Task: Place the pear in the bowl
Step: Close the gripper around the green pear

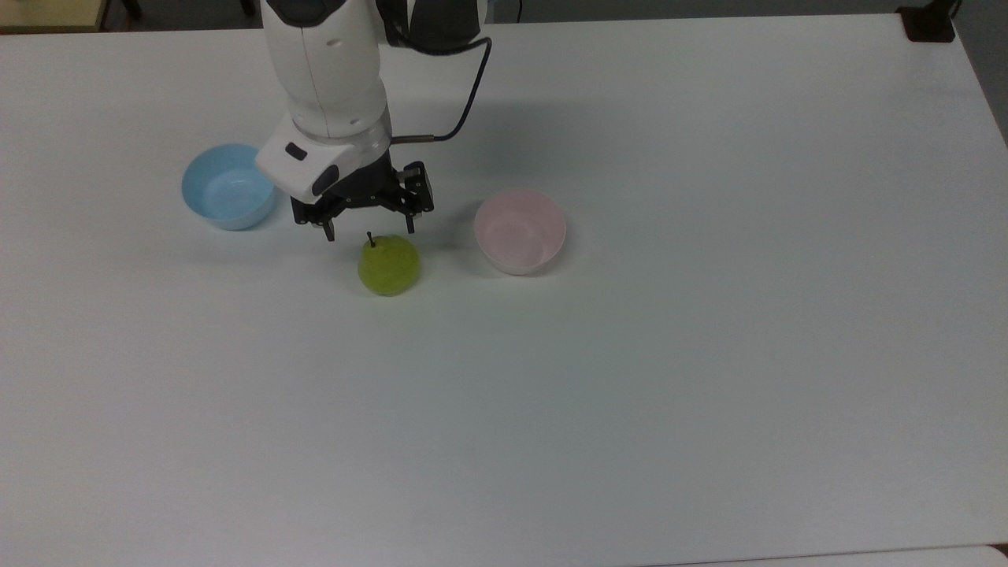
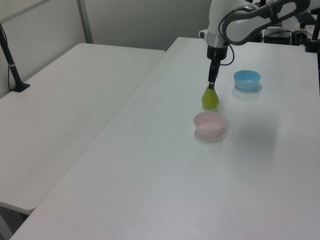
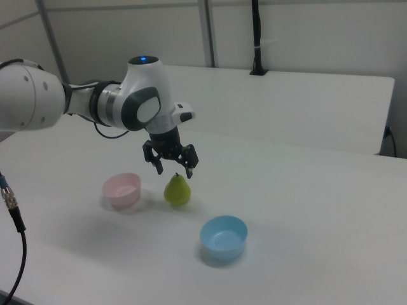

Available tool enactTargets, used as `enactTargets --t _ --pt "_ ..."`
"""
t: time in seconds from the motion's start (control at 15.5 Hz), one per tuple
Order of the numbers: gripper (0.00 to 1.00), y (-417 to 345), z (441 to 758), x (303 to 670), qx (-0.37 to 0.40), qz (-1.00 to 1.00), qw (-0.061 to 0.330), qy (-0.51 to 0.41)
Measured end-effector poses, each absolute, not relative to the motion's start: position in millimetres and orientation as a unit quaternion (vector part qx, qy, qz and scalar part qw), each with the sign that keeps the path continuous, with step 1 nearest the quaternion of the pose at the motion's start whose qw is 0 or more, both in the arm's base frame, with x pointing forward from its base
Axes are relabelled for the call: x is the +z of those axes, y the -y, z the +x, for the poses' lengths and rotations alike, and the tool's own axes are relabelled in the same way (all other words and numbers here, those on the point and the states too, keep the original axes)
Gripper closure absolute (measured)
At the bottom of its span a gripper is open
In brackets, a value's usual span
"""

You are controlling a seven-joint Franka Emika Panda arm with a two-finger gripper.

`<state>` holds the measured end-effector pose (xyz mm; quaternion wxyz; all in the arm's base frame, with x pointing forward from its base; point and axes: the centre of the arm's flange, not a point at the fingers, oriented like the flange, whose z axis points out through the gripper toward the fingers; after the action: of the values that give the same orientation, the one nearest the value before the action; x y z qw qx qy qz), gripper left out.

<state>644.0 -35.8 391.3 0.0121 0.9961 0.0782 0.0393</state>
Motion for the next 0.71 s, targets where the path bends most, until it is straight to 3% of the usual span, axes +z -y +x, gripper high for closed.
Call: enactTargets --t 0.39,0.58,0.71 --pt "0.01 32 653 351 0.036 0.996 0.009 -0.077" --pt "0.30 31 653 346 0.034 0.996 0.009 -0.077" --pt "0.32 30 653 346 0.034 0.996 0.009 -0.078"
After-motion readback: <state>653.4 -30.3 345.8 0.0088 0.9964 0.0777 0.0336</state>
